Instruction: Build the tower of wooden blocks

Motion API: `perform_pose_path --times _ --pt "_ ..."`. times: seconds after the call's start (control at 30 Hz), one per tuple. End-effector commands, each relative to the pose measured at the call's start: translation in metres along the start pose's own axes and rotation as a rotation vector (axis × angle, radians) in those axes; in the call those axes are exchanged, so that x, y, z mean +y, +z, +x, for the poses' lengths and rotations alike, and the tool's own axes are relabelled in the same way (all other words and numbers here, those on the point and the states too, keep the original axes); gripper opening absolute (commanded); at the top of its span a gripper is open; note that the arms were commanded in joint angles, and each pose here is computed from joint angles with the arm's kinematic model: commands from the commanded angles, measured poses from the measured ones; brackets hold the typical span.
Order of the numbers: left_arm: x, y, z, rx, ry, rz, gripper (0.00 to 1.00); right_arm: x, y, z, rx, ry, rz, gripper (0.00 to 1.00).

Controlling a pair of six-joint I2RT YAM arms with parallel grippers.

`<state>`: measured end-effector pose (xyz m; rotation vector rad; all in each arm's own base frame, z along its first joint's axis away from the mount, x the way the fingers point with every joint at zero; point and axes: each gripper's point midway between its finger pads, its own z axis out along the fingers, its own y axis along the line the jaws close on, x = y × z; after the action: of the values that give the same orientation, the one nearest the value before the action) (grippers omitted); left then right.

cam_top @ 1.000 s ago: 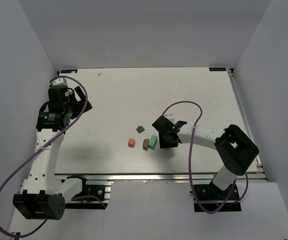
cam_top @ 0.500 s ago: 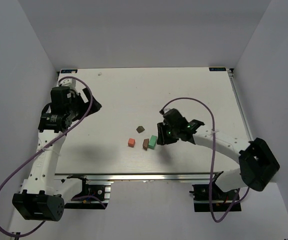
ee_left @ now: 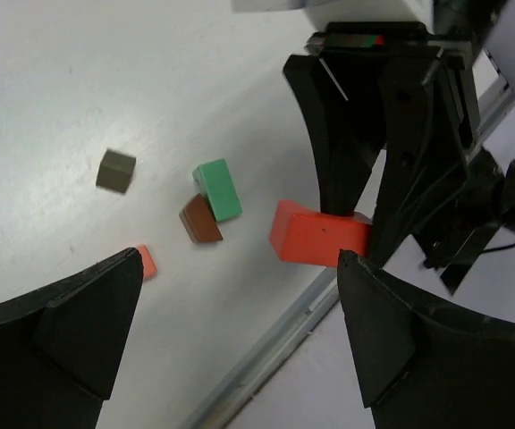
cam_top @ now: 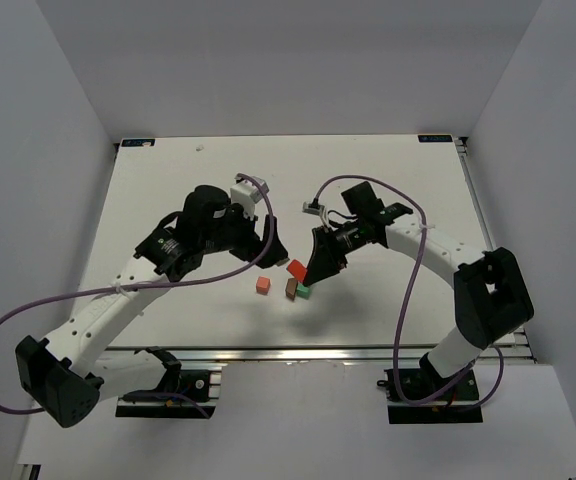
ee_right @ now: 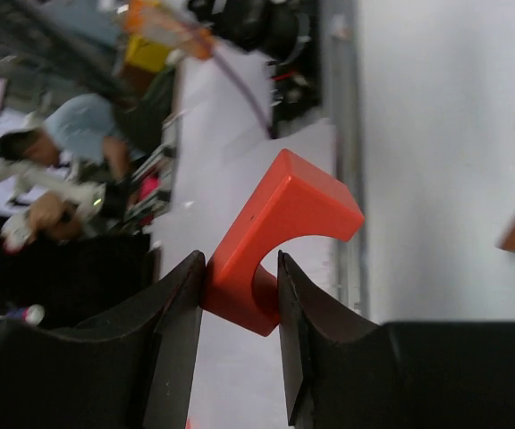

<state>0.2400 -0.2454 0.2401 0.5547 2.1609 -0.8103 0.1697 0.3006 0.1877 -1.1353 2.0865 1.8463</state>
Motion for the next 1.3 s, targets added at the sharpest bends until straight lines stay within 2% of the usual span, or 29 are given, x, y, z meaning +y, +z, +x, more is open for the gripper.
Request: perform_pose_path --times 0.0,0.1,0.17,0.2,0.23,0.33,0.5,0.7,1.1,1.27 --pt "-0.028 -0.016 -0.03 -0.144 0.29 0.149 0.98 0.059 -0.014 -0.005 -0.029 -0.063 -0.286 0.09" --pt "-0.043 -0.02 -0.032 -0.152 0.386 0.242 0.98 0.066 -0.022 -0.008 -0.058 0.006 -0.341 0.08" --pt "-0.049 -0.015 -0.023 -0.113 0.405 0.297 0.98 0.067 -0.026 -0.011 -0.099 -0.019 -0.366 0.08" --pt "-0.053 -0.014 -0.023 -0.107 0.431 0.319 0.98 0.074 -0.029 -0.015 -0.121 0.103 -0.387 0.08" --pt "-0.056 -0.013 -0.018 -0.079 0.437 0.344 0.98 0.069 -0.027 -0.018 -0.158 0.008 -0.37 0.08" --pt "-0.079 -0.016 -0.012 -0.015 0.471 0.475 0.98 0.057 -0.023 -0.018 -0.164 0.143 -0.383 0.0" --pt "-0.098 -0.018 -0.005 -0.002 0.576 0.57 0.98 0.059 -0.024 -0.016 -0.169 0.117 -0.379 0.0" --pt "-0.114 -0.015 0.014 0.093 0.615 0.681 0.98 0.07 -0.026 -0.013 -0.163 0.149 -0.388 0.01" --pt "-0.131 0.008 0.036 0.176 0.724 0.657 0.98 0.087 -0.023 -0.004 -0.122 0.216 -0.409 0.01" --pt "-0.116 0.019 0.048 0.208 0.743 0.557 0.98 0.091 -0.024 -0.006 -0.118 0.223 -0.412 0.0"
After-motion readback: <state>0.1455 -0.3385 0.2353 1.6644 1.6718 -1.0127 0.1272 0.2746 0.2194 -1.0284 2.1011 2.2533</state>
